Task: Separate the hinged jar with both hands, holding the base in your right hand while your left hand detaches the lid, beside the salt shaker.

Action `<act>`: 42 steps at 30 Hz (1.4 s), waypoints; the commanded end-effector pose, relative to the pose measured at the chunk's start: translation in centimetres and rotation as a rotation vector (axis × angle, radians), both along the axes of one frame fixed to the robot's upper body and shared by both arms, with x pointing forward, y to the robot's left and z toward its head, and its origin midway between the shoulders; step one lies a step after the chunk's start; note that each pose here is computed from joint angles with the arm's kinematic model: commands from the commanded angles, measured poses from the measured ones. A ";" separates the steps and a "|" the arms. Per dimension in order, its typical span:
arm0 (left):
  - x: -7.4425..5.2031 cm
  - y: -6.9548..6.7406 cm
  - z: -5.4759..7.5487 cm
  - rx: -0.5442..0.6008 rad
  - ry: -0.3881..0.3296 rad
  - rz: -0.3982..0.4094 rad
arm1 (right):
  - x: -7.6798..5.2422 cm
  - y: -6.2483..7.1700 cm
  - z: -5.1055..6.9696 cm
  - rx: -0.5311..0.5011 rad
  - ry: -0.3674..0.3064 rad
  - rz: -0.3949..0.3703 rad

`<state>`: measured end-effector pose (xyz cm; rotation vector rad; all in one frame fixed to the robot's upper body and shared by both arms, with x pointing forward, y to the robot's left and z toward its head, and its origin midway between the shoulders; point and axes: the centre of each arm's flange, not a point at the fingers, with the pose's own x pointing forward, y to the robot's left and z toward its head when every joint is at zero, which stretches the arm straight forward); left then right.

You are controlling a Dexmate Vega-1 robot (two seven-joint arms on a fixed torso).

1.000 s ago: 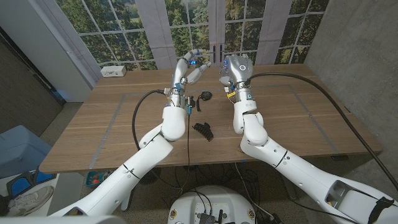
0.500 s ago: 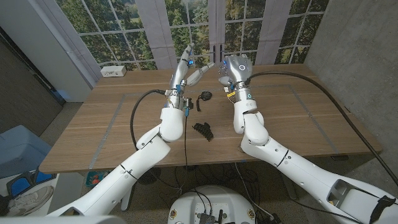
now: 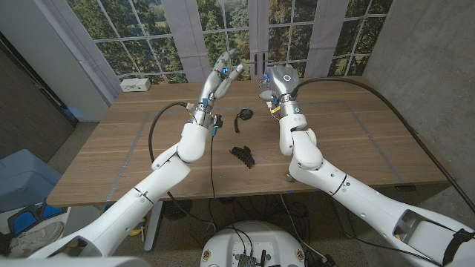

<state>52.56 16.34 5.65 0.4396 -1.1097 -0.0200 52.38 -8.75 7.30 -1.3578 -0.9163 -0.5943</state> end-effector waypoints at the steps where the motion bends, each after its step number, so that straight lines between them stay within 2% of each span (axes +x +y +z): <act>1: 2.1 2.5 0.0 -0.026 0.020 -0.130 | 0.3 0.2 1.1 -0.038 0.075 -0.006; 10: 3.1 3.9 -0.3 -0.034 0.031 -0.181 | 0.8 0.2 1.8 -0.077 0.150 -0.023; 21: 4.3 5.5 -0.4 -0.031 0.075 -0.283 | 1.5 0.5 2.3 -0.165 0.262 -0.110; 31: 5.0 7.0 -0.7 -0.068 0.090 -0.312 | 2.5 0.4 1.7 -0.239 0.348 -0.190; 42: 5.9 8.2 -1.2 -0.126 0.139 -0.344 | 3.4 0.3 1.5 -0.299 0.421 -0.260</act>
